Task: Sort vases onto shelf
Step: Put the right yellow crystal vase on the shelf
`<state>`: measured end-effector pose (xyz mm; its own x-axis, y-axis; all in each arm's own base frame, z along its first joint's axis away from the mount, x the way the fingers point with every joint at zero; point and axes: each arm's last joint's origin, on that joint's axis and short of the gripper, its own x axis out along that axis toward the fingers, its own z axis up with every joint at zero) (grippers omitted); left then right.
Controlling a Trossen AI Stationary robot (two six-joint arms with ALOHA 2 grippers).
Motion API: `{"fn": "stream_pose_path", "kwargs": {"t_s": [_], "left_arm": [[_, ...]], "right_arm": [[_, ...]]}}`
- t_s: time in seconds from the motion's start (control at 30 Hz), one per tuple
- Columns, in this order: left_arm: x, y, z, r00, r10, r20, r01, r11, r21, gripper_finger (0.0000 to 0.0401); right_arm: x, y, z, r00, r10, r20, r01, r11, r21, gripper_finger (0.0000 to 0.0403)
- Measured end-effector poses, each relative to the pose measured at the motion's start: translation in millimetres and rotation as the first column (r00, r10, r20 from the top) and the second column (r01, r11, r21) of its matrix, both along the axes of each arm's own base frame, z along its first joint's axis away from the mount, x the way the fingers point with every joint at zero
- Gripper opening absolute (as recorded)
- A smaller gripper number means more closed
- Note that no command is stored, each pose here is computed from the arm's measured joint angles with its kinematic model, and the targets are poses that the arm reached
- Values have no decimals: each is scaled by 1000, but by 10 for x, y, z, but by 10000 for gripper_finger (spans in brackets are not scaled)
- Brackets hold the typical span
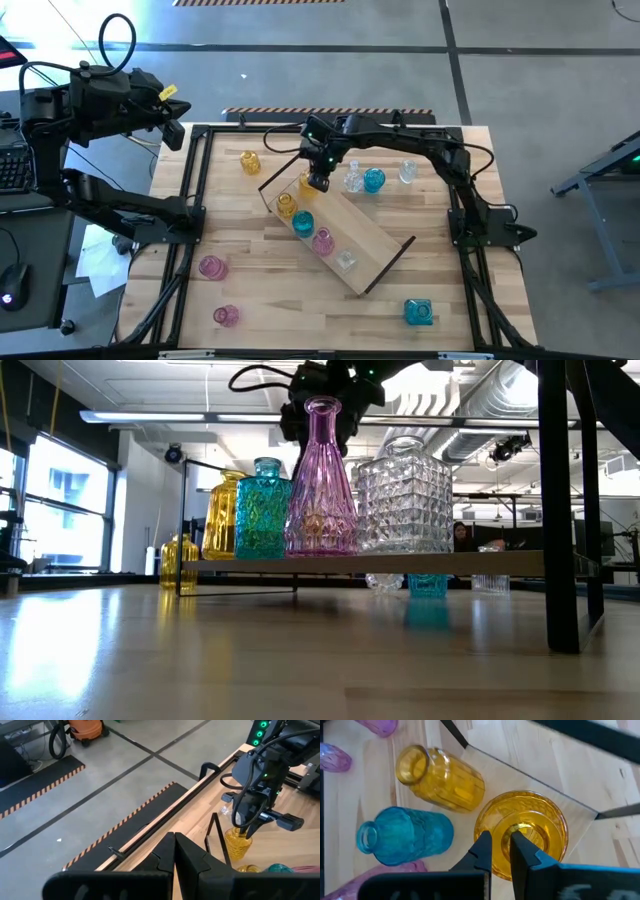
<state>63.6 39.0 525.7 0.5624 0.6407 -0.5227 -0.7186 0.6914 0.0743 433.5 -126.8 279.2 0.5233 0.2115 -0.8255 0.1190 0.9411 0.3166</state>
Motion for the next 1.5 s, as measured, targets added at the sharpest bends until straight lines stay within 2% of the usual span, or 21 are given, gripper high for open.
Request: {"fn": "stream_pose_path", "kwargs": {"t_s": [0.2, 0.53, 0.87, 1.03, 1.17, 1.33, 1.5], "left_arm": [[0, 0, 0, 1000, -1, 0, 1, 1000, 0, 0], [0, 0, 0, 1000, -1, 0, 1, 1000, 0, 0], [0, 0, 0, 1000, -2, -1, 2, 1000, 0, 0], [0, 0, 0, 1000, -1, -1, 1, 1000, 0, 0], [0, 0, 0, 1000, -1, -1, 1, 1000, 0, 0], [0, 0, 0, 1000, -1, -1, 1, 1000, 0, 0], [0, 0, 0, 1000, -2, -1, 2, 1000, 1, 0]], "right_arm": [[1, -3, 0, 1000, -2, 0, 2, 1000, -10, 16], [8, -4, 12, 1000, -1, 12, 2, 1000, -15, 66], [6, -1, 21, 1000, -2, 15, 2, 1000, -15, 67], [-12, -63, 16, 998, -68, -6, 67, 997, -41, 66], [-75, -137, -10, 989, -132, -69, 127, 989, -79, 54], [-140, -196, -30, 979, -164, -121, 156, 985, -77, 7], [-153, -195, -34, 977, -166, -133, 159, 986, -57, 3]]}}
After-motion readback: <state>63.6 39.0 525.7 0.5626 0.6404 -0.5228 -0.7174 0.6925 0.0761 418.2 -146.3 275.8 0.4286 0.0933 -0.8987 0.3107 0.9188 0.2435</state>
